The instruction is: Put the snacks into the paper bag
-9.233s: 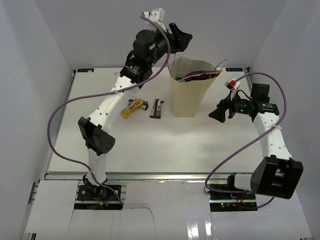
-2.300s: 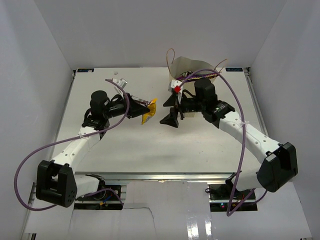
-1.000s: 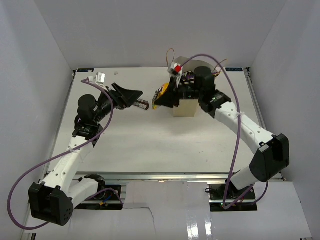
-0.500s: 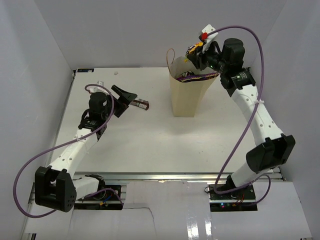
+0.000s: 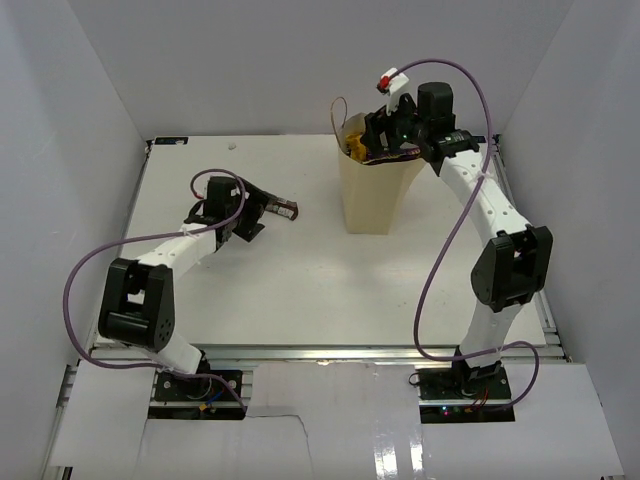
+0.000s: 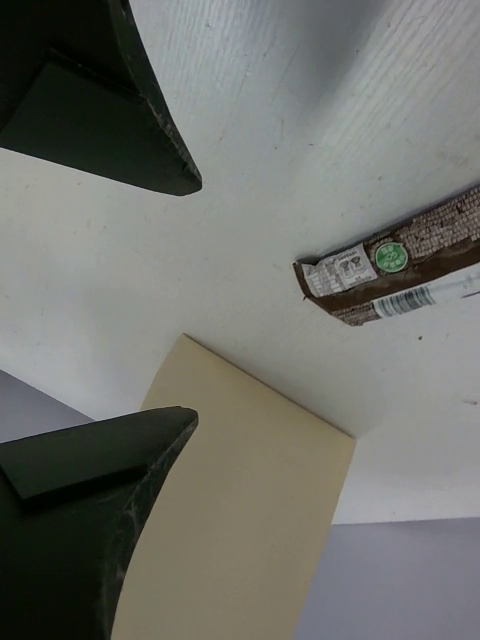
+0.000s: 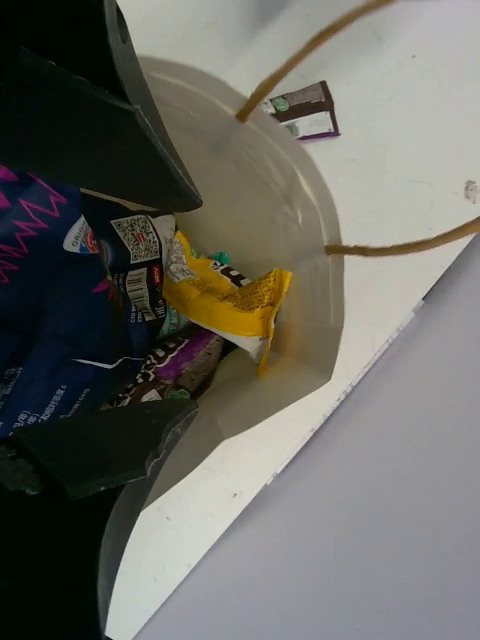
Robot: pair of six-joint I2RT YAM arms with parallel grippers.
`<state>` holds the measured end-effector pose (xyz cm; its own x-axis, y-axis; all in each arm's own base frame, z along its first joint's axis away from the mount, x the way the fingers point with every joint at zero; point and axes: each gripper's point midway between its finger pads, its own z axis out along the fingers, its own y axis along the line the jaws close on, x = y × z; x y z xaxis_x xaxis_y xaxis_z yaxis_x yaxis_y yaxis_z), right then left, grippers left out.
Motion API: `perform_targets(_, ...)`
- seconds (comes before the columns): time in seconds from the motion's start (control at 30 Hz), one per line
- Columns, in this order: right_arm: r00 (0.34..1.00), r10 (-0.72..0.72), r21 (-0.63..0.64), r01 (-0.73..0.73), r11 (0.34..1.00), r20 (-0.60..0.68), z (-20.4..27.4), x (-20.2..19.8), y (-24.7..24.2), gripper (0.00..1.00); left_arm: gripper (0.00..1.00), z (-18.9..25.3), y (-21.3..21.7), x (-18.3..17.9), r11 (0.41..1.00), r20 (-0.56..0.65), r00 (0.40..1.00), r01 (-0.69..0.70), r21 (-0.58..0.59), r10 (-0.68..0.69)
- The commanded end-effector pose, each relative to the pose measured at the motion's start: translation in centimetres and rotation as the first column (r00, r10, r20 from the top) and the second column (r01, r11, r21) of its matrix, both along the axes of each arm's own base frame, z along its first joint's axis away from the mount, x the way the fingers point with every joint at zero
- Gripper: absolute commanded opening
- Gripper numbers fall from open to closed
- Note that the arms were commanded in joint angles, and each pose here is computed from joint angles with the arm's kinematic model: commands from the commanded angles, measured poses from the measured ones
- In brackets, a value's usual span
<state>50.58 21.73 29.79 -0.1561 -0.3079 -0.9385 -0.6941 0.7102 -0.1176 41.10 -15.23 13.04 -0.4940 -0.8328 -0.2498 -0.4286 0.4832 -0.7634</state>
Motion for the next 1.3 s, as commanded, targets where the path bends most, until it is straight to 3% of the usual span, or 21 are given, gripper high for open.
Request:
perform_targets(0.0, 0.982, 0.036, 0.069, -0.049, 0.996, 0.183, 9.1, -2.5, -0.2, 0.81, 0.97, 0.7, 0.2, 1.9, 0.998, -0.020, 0.998, -0.060, -0.011, 0.060)
perform_targets(0.1, 0.974, 0.094, 0.083, -0.113, 0.990, 0.206, 10.7, -5.1, -0.7, 0.83, 0.97, -1.0, 0.1, 3.6, 0.997, -0.082, 0.994, -0.069, 0.029, 0.072)
perform_targets(0.13, 0.969, 0.148, 0.057, -0.162, 0.985, 0.196, 9.6, -6.6, -1.2, 0.84, 0.97, -3.2, -0.1, 4.2, 0.996, -0.140, 0.987, -0.065, 0.063, 0.074)
perform_targets(0.17, 0.967, 0.170, 0.061, -0.184, 0.981, 0.191, 9.4, -7.4, -1.1, 0.85, 0.97, -2.1, -0.3, 5.0, 0.996, -0.113, 0.991, -0.067, 0.055, 0.073)
perform_targets(0.2, 0.965, 0.184, 0.055, -0.198, 0.979, 0.189, 9.1, -8.1, -1.2, 0.85, 0.97, -4.1, 0.2, 5.3, 0.991, -0.162, 0.982, -0.087, 0.098, 0.102)
perform_targets(0.37, 0.966, 0.216, 0.055, -0.226, 0.973, 0.143, 6.9, -11.6, -2.0, 0.85, 0.91, -5.7, -0.4, 8.8, 0.983, -0.206, 0.968, -0.116, 0.142, 0.144)
perform_targets(0.43, 0.969, 0.217, 0.061, -0.224, 0.973, 0.115, 5.7, -12.6, -2.2, 0.85, 0.82, -8.1, -0.4, 8.8, 0.979, -0.275, 0.948, -0.114, 0.171, 0.158)
perform_targets(0.63, 0.973, 0.209, 0.080, -0.217, 0.973, 0.095, 4.9, -14.1, -2.9, 0.84, 0.77, -10.4, 0.0, 8.3, 0.949, -0.409, 0.894, -0.055, 0.310, 0.185)
perform_targets(0.7, 0.975, 0.203, 0.092, -0.211, 0.973, 0.085, 4.8, -14.3, -3.1, 0.84, 0.70, -11.8, 0.0, 8.1, 0.941, -0.451, 0.879, 0.006, 0.339, 0.157)
perform_targets(0.77, 0.976, 0.204, 0.107, -0.212, 0.971, 0.078, 4.9, -14.5, -3.1, 0.84, 0.54, -13.6, 0.2, 7.6, 0.929, -0.493, 0.860, 0.064, 0.364, 0.134)
perform_targets(0.93, 0.965, 0.245, 0.123, -0.255, 0.959, 0.093, 5.8, -15.5, -2.7, 0.84, 0.36, -15.8, 0.2, 6.2, 0.910, -0.552, 0.832, 0.188, 0.371, 0.053)
perform_targets(1.07, 0.895, 0.425, 0.106, -0.440, 0.892, 0.137, 7.1, -18.8, -1.3, 0.84, 0.19, -14.9, 0.2, 6.2, 0.890, -0.521, 0.853, 0.250, 0.381, -0.017)
perform_targets(1.1, 0.789, 0.579, 0.068, -0.602, 0.796, 0.205, 7.6, -21.4, -0.3, 0.84, 0.16, -13.1, -0.1, 6.8, 0.879, -0.476, 0.877, 0.280, 0.386, -0.071)
perform_targets(1.13, 0.746, 0.642, 0.083, -0.661, 0.745, 0.177, 7.0, -23.2, 0.1, 0.84, 0.13, -12.8, -0.1, 6.3, 0.872, -0.466, 0.879, 0.303, 0.384, -0.101)
perform_targets(1.2, 0.675, 0.711, 0.062, -0.732, 0.678, 0.196, 6.4, -25.0, 0.8, 0.84, 0.09, -8.2, -1.4, 7.4, 0.866, -0.315, 0.922, 0.336, 0.370, -0.224)
perform_targets(1.27, 0.654, 0.742, 0.058, -0.755, 0.653, 0.150, 5.0, -26.5, 2.1, 0.84, 0.08, -6.1, -3.7, 6.2, 0.856, -0.196, 0.905, 0.421, 0.300, -0.376)
